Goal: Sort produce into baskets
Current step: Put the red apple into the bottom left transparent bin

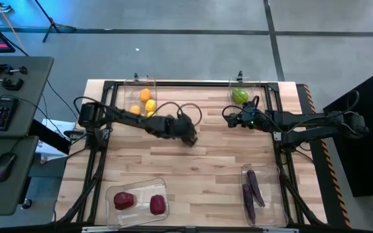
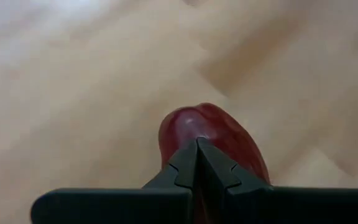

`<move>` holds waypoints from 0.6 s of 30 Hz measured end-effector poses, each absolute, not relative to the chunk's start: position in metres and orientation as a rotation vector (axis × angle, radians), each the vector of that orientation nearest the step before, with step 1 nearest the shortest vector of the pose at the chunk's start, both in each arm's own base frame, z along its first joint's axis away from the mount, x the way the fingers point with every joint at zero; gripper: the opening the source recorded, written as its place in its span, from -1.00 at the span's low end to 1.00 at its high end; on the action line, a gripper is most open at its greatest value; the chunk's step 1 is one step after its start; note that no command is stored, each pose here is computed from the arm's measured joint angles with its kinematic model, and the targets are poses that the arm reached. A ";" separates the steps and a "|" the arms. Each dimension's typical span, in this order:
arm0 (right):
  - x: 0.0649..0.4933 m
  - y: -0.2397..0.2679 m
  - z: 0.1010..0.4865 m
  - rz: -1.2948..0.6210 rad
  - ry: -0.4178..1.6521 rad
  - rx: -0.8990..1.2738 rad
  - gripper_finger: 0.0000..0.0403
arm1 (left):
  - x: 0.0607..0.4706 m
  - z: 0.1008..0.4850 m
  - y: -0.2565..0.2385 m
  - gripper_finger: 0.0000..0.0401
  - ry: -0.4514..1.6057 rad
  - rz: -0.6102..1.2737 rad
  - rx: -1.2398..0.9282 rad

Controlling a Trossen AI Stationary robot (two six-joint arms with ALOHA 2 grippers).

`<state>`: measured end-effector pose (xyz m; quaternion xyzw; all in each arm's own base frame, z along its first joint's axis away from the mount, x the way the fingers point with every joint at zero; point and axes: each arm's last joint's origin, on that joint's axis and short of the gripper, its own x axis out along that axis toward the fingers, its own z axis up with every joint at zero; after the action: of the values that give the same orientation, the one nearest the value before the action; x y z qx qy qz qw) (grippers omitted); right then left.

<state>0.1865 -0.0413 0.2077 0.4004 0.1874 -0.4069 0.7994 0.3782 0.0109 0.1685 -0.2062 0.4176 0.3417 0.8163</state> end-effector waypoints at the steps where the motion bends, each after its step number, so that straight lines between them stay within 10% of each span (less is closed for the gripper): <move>1: 0.187 -0.041 0.208 -0.869 0.407 0.851 0.94 | 0.379 0.168 0.003 -1.00 0.896 0.693 -0.452; 18: 0.197 -0.042 0.220 -0.724 0.345 0.671 0.94 | 0.362 0.228 -0.042 -1.00 0.861 0.435 -0.537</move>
<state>0.1966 -0.0421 0.2203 0.3204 0.1649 -0.3458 0.8663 0.3620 -0.0419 0.2281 -0.2552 0.4090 0.2067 0.8514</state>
